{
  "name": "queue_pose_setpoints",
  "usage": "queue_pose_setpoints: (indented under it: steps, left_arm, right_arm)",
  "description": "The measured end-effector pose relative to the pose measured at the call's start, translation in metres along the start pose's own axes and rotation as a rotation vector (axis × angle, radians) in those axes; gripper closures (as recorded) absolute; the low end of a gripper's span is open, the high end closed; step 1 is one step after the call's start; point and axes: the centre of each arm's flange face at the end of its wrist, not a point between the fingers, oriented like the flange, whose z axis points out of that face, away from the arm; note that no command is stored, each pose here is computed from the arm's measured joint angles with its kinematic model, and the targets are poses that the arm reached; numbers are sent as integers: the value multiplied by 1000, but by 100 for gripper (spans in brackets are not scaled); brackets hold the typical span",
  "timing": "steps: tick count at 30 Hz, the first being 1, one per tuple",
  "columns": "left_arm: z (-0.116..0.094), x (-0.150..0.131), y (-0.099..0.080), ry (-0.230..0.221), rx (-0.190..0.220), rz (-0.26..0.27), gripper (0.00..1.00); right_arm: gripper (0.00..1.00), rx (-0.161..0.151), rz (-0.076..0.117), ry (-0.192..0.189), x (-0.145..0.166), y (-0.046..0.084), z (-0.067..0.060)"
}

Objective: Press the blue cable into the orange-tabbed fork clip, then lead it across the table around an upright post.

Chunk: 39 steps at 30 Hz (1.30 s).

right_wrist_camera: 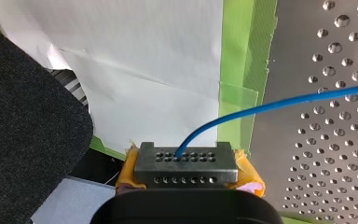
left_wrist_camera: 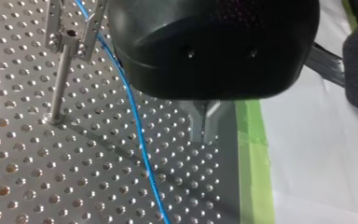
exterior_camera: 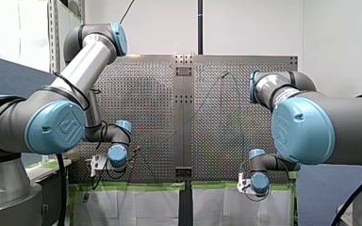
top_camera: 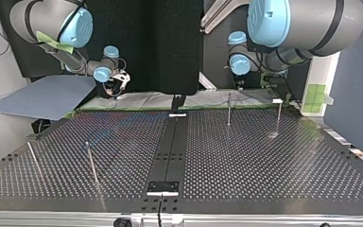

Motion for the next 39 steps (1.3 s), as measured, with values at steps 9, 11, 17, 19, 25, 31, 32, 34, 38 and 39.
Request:
queue_pose_setpoints:
  steps: [9,11,17,19,25,31,32,34,38,39]
  left_arm:
    - [1,-10,0,-28,-1,-24,96]
    - [1,-11,0,-31,-1,-33,86]
    - [3,-13,3,-38,-10,-67,49]
    - [4,-15,4,-46,-14,-87,49]
    - [9,-19,3,-83,-3,-135,40]
    - [14,-23,1,-121,36,-181,19]
    - [15,-24,1,-123,36,-187,19]
    - [17,-25,4,-126,36,-199,19]
    - [20,-26,9,-127,30,-215,17]
    - [21,-26,11,-127,28,-219,17]
  right_arm:
    - [100,0,0,0,0,0,0]
    - [100,0,0,0,0,0,0]
    - [100,0,0,0,0,0,0]
    - [100,1,-1,0,0,-1,0]
    - [100,1,-1,0,0,-1,0]
    - [100,3,-2,2,1,-2,0]
    - [100,3,-3,1,1,-2,0]
    - [100,3,-3,0,1,-2,0]
    - [100,4,-4,-1,1,-3,-1]
    - [100,5,-4,-2,1,-3,-1]
